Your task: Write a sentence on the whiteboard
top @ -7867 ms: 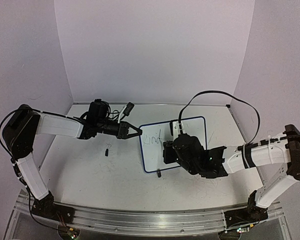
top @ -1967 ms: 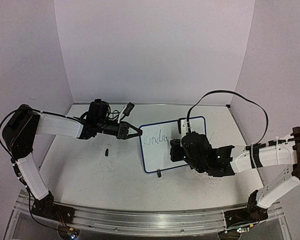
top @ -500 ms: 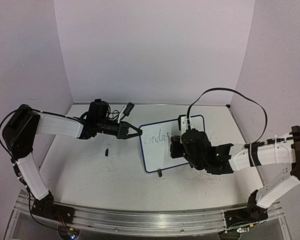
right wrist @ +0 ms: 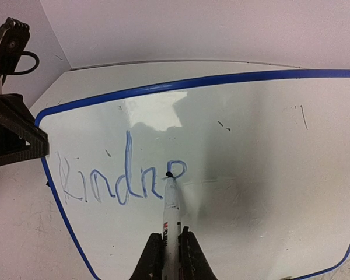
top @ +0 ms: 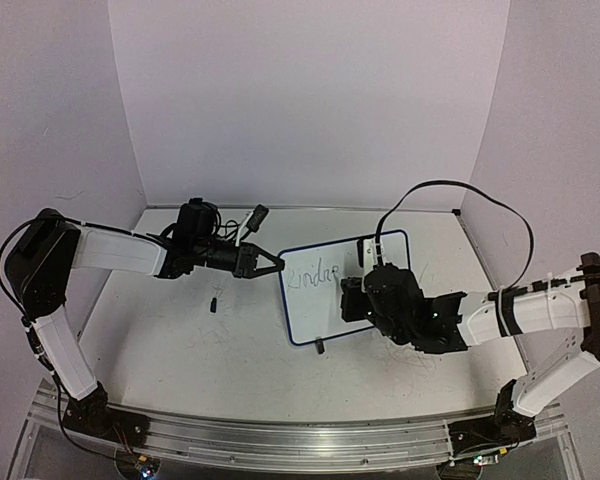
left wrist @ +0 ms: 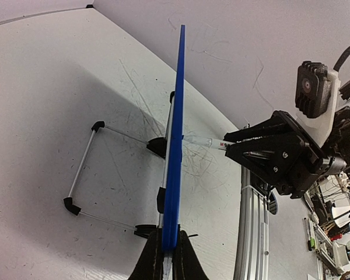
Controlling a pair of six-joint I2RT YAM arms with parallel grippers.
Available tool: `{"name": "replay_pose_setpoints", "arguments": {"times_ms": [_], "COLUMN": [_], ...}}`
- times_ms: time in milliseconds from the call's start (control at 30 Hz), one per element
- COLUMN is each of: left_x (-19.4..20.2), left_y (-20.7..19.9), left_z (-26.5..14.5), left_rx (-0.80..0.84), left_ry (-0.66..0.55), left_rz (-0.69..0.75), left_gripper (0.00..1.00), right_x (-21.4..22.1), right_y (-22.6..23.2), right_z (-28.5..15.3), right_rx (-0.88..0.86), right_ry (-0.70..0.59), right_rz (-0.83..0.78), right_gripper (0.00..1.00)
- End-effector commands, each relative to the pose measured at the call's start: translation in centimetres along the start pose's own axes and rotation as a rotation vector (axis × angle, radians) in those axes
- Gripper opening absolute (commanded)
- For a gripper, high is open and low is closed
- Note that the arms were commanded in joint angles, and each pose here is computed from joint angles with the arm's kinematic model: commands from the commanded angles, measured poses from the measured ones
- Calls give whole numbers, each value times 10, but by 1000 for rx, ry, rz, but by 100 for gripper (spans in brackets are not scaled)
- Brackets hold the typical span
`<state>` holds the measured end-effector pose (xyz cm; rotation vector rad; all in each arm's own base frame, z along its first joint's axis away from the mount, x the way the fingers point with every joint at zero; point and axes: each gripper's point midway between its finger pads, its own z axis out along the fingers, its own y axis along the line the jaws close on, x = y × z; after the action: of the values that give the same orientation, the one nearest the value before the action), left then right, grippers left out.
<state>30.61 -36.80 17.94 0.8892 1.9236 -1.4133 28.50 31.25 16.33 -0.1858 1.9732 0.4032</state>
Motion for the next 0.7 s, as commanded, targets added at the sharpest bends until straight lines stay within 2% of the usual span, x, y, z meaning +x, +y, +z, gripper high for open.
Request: {"name": "replay_pose_setpoints", "arguments": {"times_ms": [0,667], "left_x": [-7,-8], "left_y": [-13,-12], "left_z": [-3,-2], "left_rx": [44,41], "left_ry": [-5,-6], "left_rz": [25,27], "left_gripper": [0,0], "right_x": [15,24], "right_y": [-13,-21], "right_z": [1,-2], "right_rx": [34,48], "right_ry": [41,60], "right_rz": [-14,-21], "right_gripper": [0,0]}}
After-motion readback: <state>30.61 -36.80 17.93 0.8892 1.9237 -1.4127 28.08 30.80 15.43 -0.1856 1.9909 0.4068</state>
